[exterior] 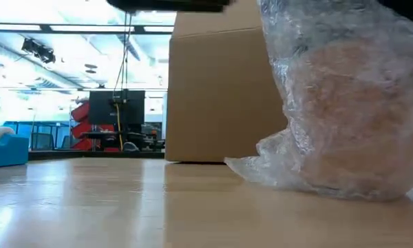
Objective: Wrap mug
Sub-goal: Wrap the orange mug using the transparent bubble wrap
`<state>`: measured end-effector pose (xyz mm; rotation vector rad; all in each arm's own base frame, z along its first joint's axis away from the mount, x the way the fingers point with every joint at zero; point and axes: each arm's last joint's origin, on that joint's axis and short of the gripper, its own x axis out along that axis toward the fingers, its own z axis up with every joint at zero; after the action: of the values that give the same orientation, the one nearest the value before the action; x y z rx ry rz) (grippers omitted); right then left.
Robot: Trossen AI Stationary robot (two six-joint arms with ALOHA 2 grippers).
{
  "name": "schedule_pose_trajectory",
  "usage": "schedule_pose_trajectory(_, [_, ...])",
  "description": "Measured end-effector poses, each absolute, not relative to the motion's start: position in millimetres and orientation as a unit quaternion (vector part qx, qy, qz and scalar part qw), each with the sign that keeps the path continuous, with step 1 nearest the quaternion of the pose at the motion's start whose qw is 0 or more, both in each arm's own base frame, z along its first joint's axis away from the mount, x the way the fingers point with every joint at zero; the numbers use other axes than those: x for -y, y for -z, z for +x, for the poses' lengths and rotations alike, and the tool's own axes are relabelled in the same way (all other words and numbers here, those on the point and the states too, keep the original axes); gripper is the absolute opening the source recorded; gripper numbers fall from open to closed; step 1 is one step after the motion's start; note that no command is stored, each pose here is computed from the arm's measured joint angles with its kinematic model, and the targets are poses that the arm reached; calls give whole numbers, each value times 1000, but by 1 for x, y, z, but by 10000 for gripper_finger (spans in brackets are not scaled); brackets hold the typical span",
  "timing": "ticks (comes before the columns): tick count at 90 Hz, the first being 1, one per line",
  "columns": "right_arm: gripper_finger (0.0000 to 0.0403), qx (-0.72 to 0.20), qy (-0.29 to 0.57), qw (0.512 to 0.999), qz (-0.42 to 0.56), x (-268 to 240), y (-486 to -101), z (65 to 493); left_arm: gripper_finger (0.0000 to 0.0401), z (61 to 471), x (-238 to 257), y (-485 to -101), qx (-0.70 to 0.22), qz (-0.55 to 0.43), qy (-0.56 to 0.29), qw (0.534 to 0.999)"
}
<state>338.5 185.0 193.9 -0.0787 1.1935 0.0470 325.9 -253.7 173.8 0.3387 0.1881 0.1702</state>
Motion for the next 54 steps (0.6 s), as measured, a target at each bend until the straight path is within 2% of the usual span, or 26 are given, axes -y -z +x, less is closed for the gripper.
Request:
schedule_pose_trajectory(10, [149,-552,7,834,-4,-182,-195,342,162,342,247,-163,-47,160,-59,984])
schedule_pose_trajectory(26, [149,-545,33,838,30,-179,-201,341,162,363,230,-154,-42,156,-40,986])
schedule_pose_trajectory(54, [160,-539,59,837,77,-175,-224,328,162,371,219,-154,-37,162,-27,986])
